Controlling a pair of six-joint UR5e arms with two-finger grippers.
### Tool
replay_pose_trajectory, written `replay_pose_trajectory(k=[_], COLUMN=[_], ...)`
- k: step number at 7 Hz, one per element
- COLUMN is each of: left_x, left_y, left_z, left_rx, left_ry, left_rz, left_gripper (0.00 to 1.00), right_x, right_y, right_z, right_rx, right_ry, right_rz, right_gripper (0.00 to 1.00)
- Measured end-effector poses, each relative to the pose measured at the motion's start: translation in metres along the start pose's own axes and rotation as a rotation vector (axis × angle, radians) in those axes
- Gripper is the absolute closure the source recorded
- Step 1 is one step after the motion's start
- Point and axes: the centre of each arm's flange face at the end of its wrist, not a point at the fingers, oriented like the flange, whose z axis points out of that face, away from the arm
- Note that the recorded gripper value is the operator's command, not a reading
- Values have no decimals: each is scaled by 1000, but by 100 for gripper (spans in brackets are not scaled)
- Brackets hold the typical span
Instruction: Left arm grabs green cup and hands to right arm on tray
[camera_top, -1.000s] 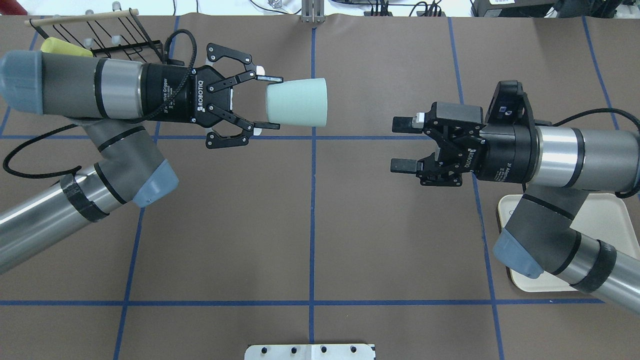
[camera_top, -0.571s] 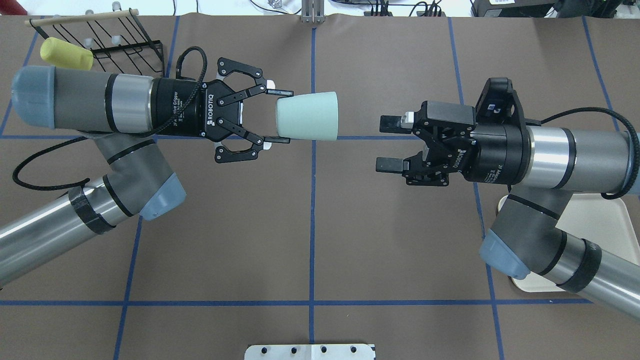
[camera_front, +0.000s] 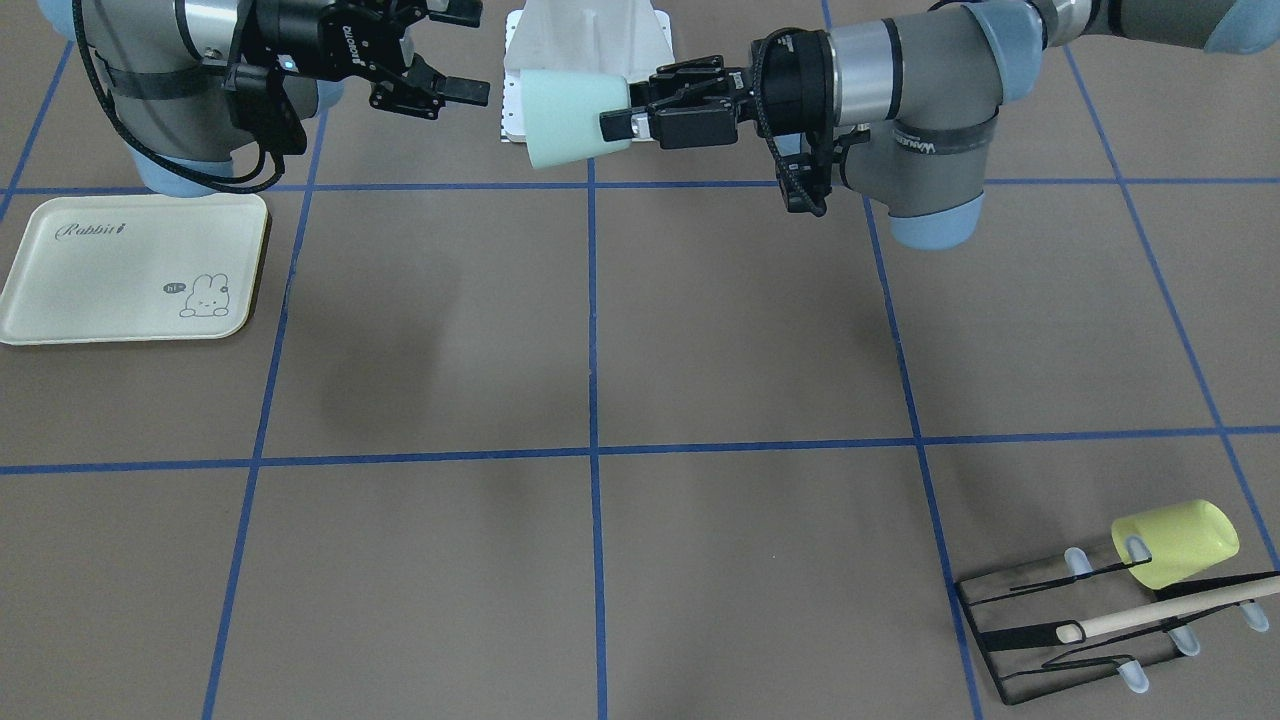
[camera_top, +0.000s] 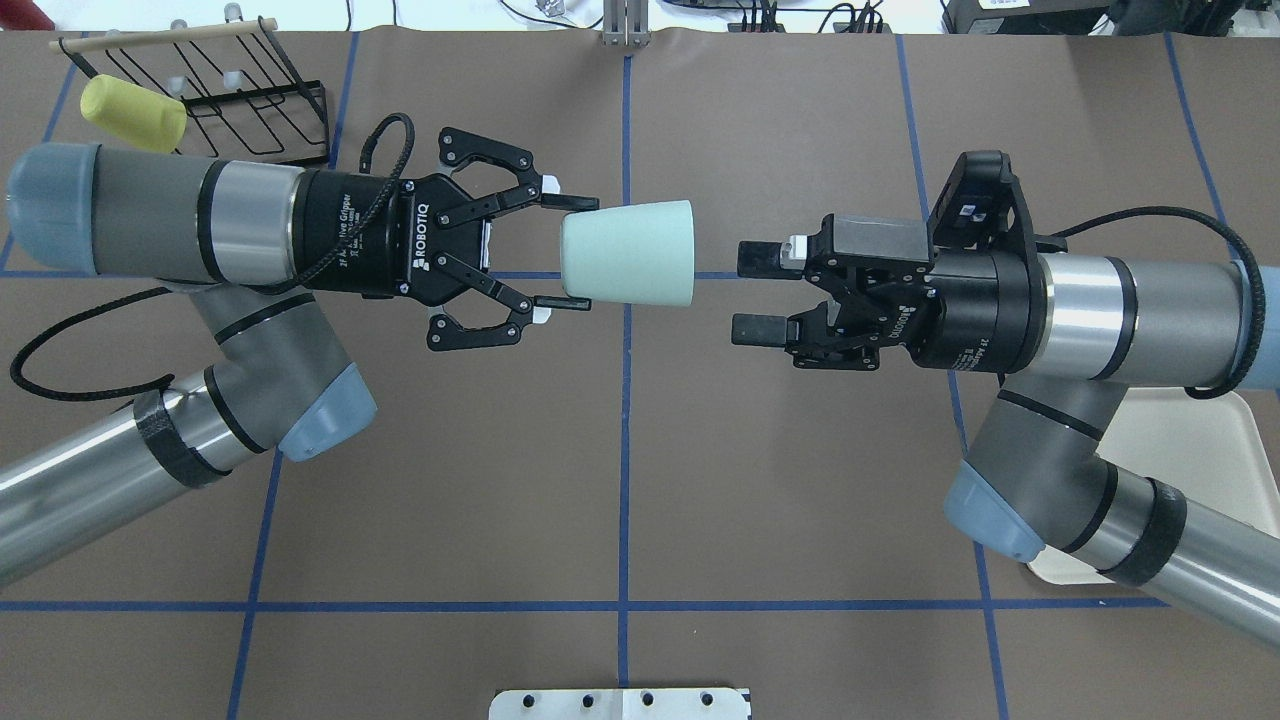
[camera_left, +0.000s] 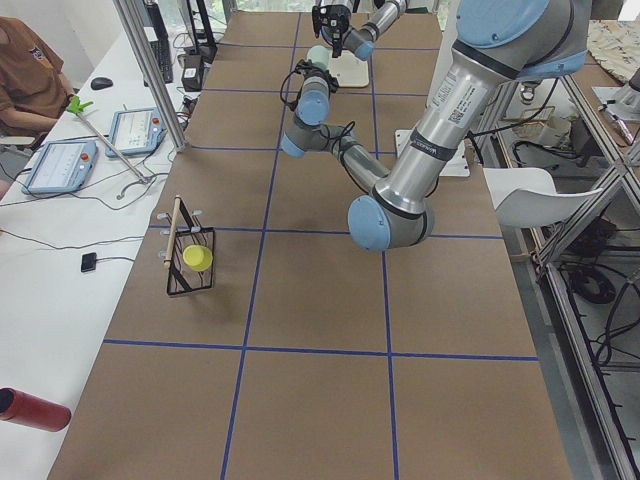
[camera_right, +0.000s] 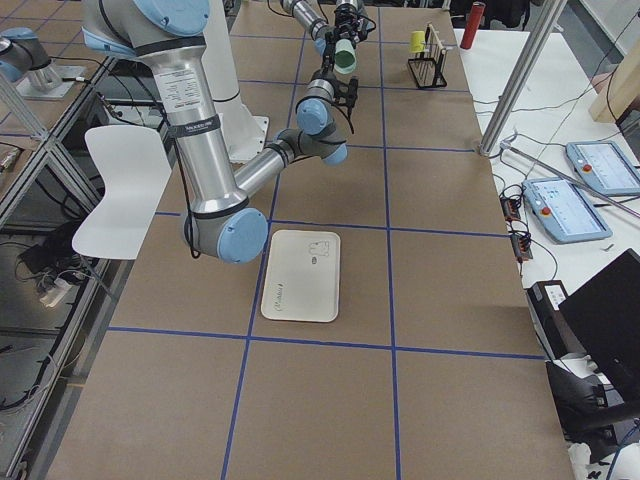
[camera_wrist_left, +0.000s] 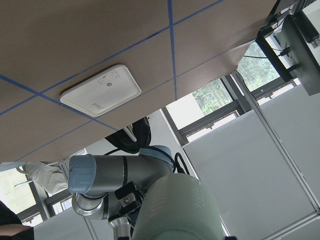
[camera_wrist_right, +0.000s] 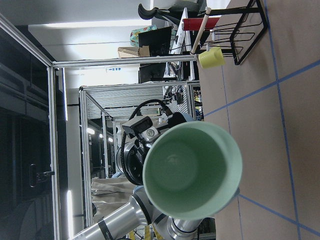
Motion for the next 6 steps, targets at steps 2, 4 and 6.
replay_pose_trajectory(k=[2, 4, 6], left_x=[-9, -12, -11], left_y=[16, 28, 40], left_z=[-11, -8, 0], left_rx=[-22, -36, -50], left_ry=[-5, -11, -12], left_rz=[-6, -25, -43], left_gripper=[100, 100, 100], right_x=[4, 8, 9], right_y=[3, 5, 3], right_z=[3, 9, 12], right_rx=[-7, -11, -9], right_ry=[3, 5, 4], right_rz=[7, 13, 14], right_gripper=[13, 15, 17])
